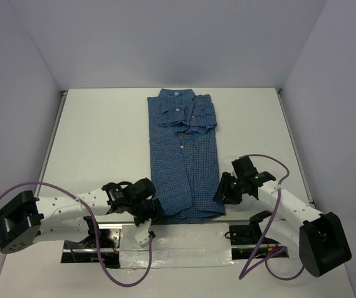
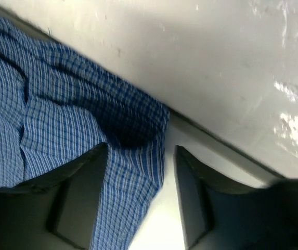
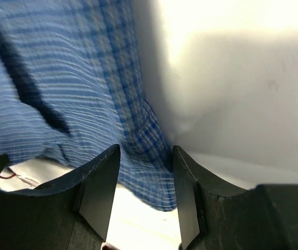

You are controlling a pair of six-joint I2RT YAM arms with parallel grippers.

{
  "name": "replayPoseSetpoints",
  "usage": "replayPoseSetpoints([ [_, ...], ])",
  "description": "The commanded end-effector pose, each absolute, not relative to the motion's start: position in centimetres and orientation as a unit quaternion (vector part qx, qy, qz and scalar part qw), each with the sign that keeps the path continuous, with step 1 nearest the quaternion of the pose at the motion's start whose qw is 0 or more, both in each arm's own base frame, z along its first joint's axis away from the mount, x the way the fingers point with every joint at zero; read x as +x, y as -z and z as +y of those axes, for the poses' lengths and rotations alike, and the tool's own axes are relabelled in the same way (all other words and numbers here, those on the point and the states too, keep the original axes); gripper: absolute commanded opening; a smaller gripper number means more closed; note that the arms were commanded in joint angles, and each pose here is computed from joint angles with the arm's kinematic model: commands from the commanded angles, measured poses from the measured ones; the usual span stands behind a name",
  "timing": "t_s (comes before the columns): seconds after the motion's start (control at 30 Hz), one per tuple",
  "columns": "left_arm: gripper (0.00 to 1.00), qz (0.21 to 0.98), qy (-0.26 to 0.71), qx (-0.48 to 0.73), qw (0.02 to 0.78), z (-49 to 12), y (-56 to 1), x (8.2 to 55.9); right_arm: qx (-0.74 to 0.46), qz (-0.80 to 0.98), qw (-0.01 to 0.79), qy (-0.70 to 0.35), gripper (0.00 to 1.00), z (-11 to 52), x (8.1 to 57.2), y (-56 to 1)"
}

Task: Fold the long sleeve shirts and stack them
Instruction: Fold the shirt

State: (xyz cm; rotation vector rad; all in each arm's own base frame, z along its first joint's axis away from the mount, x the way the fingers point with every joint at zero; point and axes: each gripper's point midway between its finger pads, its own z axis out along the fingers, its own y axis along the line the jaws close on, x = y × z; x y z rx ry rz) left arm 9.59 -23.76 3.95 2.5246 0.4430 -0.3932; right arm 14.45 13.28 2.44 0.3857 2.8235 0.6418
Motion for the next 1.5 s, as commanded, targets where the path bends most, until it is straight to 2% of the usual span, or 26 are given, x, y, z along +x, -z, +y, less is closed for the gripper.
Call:
replayPoseSetpoints([
  [0.0, 0.63, 0.155, 0.172, 0.928, 0.291, -25.3, -3.8, 8.4, 0.155, 0.961, 0.073, -0.218, 0.53, 13.2, 12.3, -1.4],
  [0.07, 0.51, 0.157, 0.175, 0.928, 0.288, -25.3, -3.5, 8.2, 0.148, 0.965, 0.051, -0.211, 0.53, 13.3, 11.1, -0.8],
  [0.13, 0.45, 0.157, 0.174, 0.930, 0.284, -25.0, -3.1, 8.2, 0.141, 0.967, 0.045, -0.207, 0.53, 13.4, 10.6, -0.6],
  [0.3, 0.18, 0.161, 0.173, 0.929, 0.285, -24.8, -2.8, 8.2, 0.136, 0.967, 0.030, -0.214, 0.54, 13.7, 9.8, -0.1],
  [0.33, 0.01, 0.175, 0.177, 0.925, 0.288, -25.0, -2.9, 8.2, 0.132, 0.968, 0.023, -0.214, 0.54, 13.8, 9.5, 0.0],
  [0.37, 0.00, 0.182, 0.175, 0.920, 0.300, -25.5, -3.3, 8.5, 0.130, 0.968, 0.016, -0.215, 0.53, 13.7, 9.2, 0.2],
  [0.47, 0.00, 0.223, 0.171, 0.909, 0.307, -25.6, -3.9, 9.2, 0.109, 0.964, 0.006, -0.242, 0.20, 14.6, 9.0, -0.6],
  [0.5, 0.00, 0.239, 0.165, 0.902, 0.321, -26.2, -4.8, 9.8, 0.104, 0.962, 0.006, -0.252, 0.06, 14.9, 9.1, -1.0],
  [0.57, 0.00, 0.329, 0.167, 0.866, 0.338, -26.2, -6.2, 11.8, 0.085, 0.956, 0.026, -0.279, 0.00, 16.0, 10.4, -3.3],
  [0.63, 0.00, 0.383, 0.195, 0.826, 0.364, -26.4, -10.1, 14.5, 0.070, 0.953, 0.053, -0.291, 0.00, 16.5, 11.9, -6.0],
  [0.7, 0.00, 0.431, 0.210, 0.796, 0.370, -25.9, -11.8, 16.2, 0.061, 0.950, 0.072, -0.297, 0.00, 16.7, 13.2, -7.8],
  [0.73, 0.00, 0.479, 0.220, 0.764, 0.371, -25.2, -12.3, 17.9, 0.064, 0.950, 0.076, -0.297, 0.00, 16.7, 14.1, -8.3],
  [0.8, 0.00, 0.503, 0.225, 0.736, 0.395, -25.3, -15.4, 20.3, 0.038, 0.943, 0.102, -0.314, 0.00, 17.5, 16.3, -10.8],
  [0.83, 0.00, 0.545, 0.232, 0.706, 0.389, -24.4, -15.3, 21.9, 0.035, 0.942, 0.104, -0.317, 0.00, 17.8, 17.8, -11.6],
  [0.87, 0.00, 0.550, 0.237, 0.688, 0.410, -24.7, -17.5, 23.4, 0.031, 0.941, 0.107, -0.319, 0.00, 17.9, 18.8, -12.0],
  [0.93, 0.00, 0.593, 0.247, 0.648, 0.409, -24.3, -17.8, 25.9, 0.016, 0.939, 0.115, -0.323, 0.00, 18.0, 20.8, -12.6],
  [0.97, 0.00, 0.605, 0.226, 0.624, 0.439, -23.7, -19.5, 28.5, 0.022, 0.939, 0.122, -0.322, 0.00, 17.8, 23.2, -13.1],
  [1.03, 0.00, 0.634, 0.221, 0.588, 0.451, -23.2, -19.9, 31.0, 0.029, 0.939, 0.135, -0.315, 0.00, 17.2, 26.0, -13.6],
  [1.07, 0.00, 0.632, 0.204, 0.572, 0.481, -22.9, -21.3, 33.0, 0.031, 0.939, 0.146, -0.310, 0.00, 16.9, 28.8, -14.2],
  [1.2, 0.00, 0.667, 0.169, 0.521, 0.506, -21.9, -21.8, 37.7, 0.033, 0.944, 0.152, -0.293, 0.02, 16.5, 35.0, -14.6],
  [1.3, 0.00, 0.693, 0.156, 0.490, 0.505, -21.6, -21.4, 40.7, 0.045, 0.946, 0.136, -0.291, 0.02, 15.9, 36.9, -13.3],
  [1.47, 0.00, 0.683, 0.155, 0.501, 0.509, -22.2, -20.9, 43.2, 0.056, 0.943, 0.136, -0.299, 0.04, 15.5, 39.3, -13.0],
])
